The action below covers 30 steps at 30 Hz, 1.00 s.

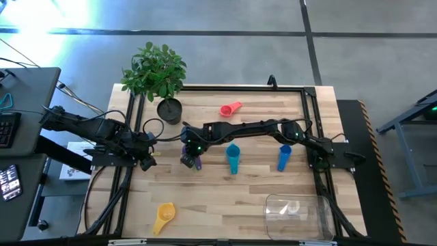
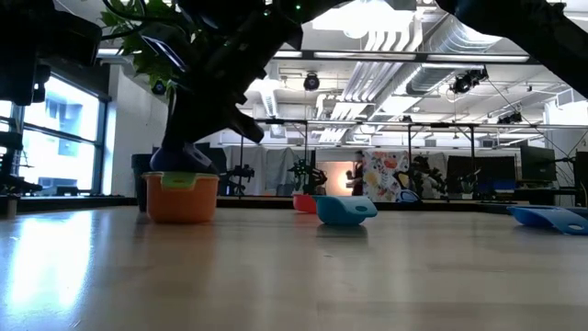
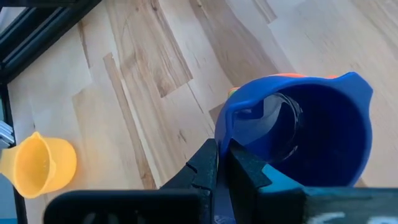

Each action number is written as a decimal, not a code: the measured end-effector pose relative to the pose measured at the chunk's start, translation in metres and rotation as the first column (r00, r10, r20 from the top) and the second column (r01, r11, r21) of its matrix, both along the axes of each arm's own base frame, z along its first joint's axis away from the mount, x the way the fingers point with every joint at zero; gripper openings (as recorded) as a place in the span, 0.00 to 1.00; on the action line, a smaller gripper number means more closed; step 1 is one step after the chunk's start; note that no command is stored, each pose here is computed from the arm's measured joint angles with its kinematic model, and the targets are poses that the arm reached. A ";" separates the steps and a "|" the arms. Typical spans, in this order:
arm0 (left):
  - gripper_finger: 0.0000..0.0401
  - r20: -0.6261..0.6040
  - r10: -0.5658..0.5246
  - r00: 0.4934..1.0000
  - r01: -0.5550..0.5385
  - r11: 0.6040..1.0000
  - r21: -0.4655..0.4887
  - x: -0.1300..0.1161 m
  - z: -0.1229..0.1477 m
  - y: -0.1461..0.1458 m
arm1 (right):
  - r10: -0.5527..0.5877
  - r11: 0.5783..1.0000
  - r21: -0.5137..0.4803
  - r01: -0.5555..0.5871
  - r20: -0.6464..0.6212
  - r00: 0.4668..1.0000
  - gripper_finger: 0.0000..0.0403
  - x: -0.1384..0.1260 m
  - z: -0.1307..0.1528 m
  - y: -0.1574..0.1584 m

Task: Nest measuring cups in basket
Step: Stack the violet measuring cup on the green measuring cup

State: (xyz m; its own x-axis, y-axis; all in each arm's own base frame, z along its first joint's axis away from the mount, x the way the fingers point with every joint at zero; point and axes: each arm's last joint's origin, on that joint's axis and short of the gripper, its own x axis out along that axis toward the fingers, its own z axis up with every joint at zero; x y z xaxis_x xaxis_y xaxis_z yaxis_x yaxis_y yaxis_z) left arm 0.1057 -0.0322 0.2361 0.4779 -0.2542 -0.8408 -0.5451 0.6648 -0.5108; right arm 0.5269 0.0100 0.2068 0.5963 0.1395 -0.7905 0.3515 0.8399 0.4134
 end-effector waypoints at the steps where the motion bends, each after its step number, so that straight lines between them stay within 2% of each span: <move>1: 0.16 0.000 0.000 1.000 0.000 1.000 0.000 0.000 0.000 0.000 | 0.000 1.000 0.001 0.000 -0.002 1.000 0.04 0.000 0.000 0.000; 12: 0.16 0.000 0.001 1.000 -0.001 1.000 0.000 0.000 0.000 0.000 | 0.000 1.000 -0.001 0.000 -0.023 1.000 0.04 -0.002 0.000 0.001; 17: 0.16 0.000 0.000 1.000 0.000 1.000 0.000 0.000 0.000 0.000 | -0.037 0.998 -0.057 0.034 -0.061 0.997 0.04 -0.006 0.016 0.000; 21: 0.16 0.000 0.001 1.000 -0.001 1.000 0.000 0.000 0.000 0.000 | -0.019 0.997 -0.081 0.013 -0.066 0.998 0.04 -0.009 0.030 0.000; 26: 0.16 0.000 0.001 1.000 -0.001 1.000 0.000 0.000 0.000 0.000 | -0.038 0.997 -0.072 0.030 -0.107 0.994 0.04 -0.012 0.026 0.002; 30: 0.16 0.000 0.001 1.000 -0.001 1.000 0.000 0.000 0.000 0.000 | -0.078 0.992 -0.108 0.066 -0.116 0.990 0.04 -0.013 0.025 0.006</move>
